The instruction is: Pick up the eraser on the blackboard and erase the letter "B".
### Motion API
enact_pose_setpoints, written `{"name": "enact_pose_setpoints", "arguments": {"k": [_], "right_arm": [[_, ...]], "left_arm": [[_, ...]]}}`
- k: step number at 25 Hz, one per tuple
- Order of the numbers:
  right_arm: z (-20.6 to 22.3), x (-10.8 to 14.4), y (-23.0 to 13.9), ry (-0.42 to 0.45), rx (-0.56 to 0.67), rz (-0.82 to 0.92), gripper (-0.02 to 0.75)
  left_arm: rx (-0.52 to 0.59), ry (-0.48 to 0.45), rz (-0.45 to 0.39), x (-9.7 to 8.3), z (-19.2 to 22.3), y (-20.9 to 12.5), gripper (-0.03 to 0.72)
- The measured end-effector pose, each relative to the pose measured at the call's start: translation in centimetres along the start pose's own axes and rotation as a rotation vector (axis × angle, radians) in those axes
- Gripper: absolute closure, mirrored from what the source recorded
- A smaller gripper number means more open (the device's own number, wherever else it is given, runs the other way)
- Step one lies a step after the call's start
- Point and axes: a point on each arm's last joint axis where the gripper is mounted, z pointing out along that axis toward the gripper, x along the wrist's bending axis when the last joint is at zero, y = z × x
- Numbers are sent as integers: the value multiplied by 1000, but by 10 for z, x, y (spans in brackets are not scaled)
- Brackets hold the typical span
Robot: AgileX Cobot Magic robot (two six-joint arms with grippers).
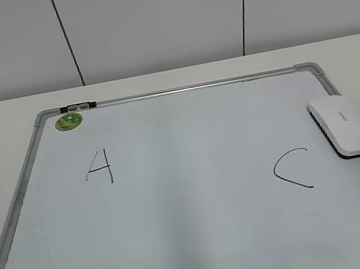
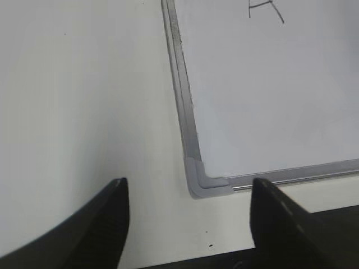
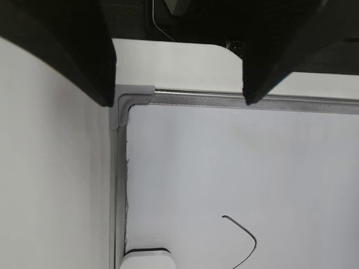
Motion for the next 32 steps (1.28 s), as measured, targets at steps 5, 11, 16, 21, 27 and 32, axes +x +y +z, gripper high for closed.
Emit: {"name": "enact_pose_setpoints", "arguments": {"k": [5, 11, 16, 21, 27, 32], "right_arm": [[-22, -1, -31, 9, -50, -9, 217], [-41, -7, -63, -28, -155, -43, 216], [-37, -11, -75, -52, -199, -55, 217], [-31, -12, -75, -53, -210, -62, 217], [-31, -11, -75, -49, -217, -89, 217], [-31, -11, -74, -49, -219, -94, 218]], "left_arm": [[-88, -14, 12, 2, -15, -23, 193], [-168, -24, 12, 4, -28, -38, 194], [-175, -26, 34, 4, -29, -42, 194], [-169, -36, 76, 4, -27, -42, 203], [-169, -47, 96, 3, -27, -43, 251], [-168, -54, 99, 2, -27, -43, 263]]}}
